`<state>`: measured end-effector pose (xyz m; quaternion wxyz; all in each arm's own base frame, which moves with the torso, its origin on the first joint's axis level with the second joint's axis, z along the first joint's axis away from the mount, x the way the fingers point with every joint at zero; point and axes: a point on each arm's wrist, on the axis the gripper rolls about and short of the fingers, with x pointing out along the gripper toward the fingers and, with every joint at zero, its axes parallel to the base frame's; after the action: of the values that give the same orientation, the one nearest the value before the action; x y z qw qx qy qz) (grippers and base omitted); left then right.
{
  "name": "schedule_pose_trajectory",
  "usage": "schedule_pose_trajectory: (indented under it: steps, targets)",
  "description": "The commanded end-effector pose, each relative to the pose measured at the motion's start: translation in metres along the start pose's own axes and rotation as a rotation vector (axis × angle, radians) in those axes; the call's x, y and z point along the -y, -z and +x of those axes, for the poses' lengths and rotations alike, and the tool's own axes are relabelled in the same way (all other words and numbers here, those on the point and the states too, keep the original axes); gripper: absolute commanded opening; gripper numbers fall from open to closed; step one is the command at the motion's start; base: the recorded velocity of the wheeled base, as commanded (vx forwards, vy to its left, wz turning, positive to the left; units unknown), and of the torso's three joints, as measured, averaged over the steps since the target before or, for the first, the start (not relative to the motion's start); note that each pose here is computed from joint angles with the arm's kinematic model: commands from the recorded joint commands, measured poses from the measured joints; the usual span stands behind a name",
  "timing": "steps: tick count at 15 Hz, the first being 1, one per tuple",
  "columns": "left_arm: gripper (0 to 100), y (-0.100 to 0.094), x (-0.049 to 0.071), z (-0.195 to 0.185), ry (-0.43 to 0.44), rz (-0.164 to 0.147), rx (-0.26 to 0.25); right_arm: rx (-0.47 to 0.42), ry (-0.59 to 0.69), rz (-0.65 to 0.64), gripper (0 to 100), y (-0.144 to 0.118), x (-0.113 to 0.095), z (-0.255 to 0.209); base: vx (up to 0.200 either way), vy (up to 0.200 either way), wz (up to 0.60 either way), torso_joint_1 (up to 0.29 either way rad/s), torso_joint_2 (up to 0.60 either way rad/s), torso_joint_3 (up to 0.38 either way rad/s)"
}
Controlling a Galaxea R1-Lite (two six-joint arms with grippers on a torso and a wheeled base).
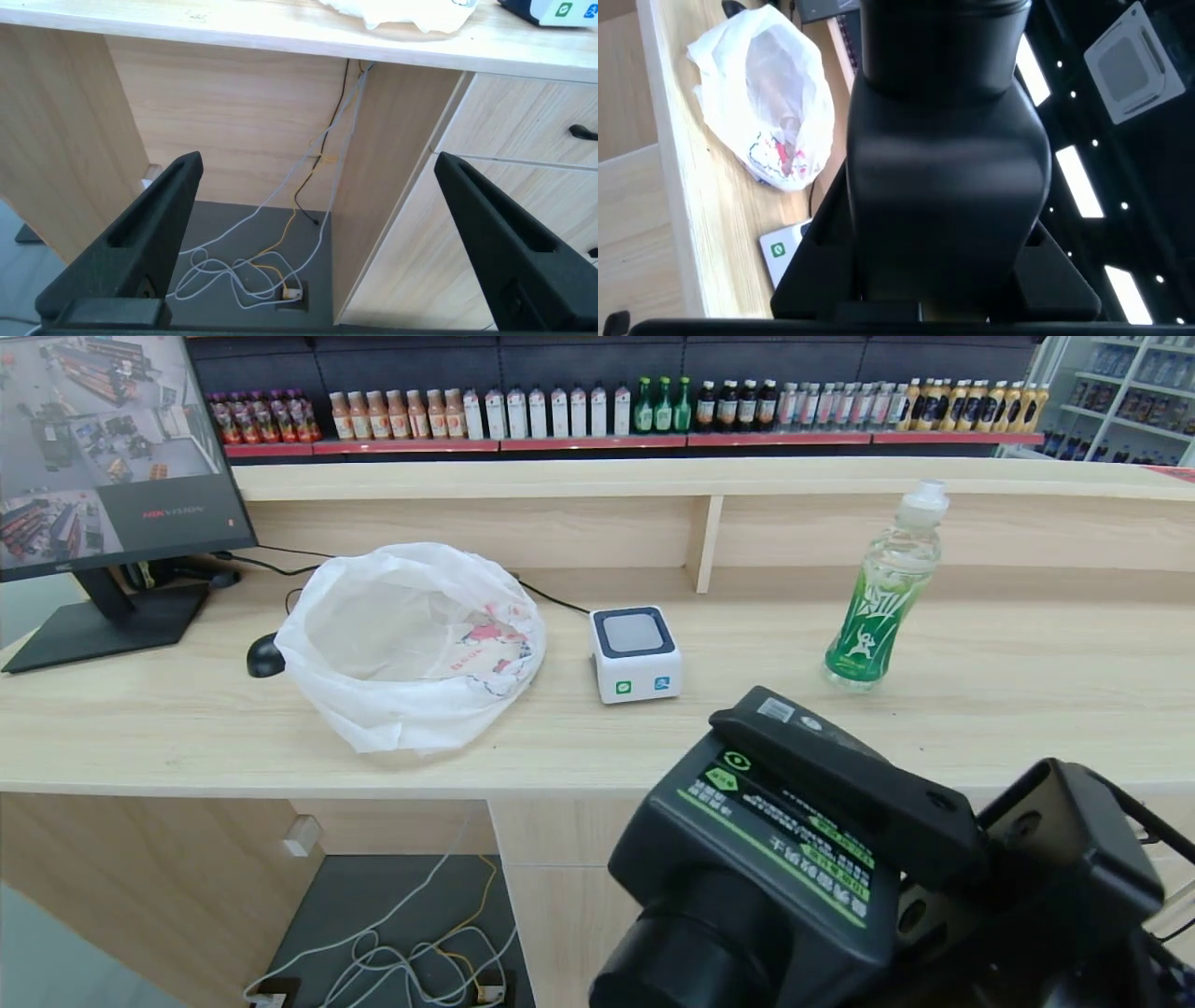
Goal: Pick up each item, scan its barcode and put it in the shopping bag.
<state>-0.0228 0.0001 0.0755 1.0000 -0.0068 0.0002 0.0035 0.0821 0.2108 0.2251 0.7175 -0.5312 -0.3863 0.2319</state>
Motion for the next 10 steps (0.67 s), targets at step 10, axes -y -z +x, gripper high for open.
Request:
schedule_pose_trajectory:
  steps: [10]
  targets:
    - [100, 0.0, 0.0, 0.0, -0.001, 0.0, 0.0, 0.016, -0.014, 0.013, 0, -0.028, -0.012, 0.008, 0.0, 0.0, 0.0, 0.0, 0.0, 0.0]
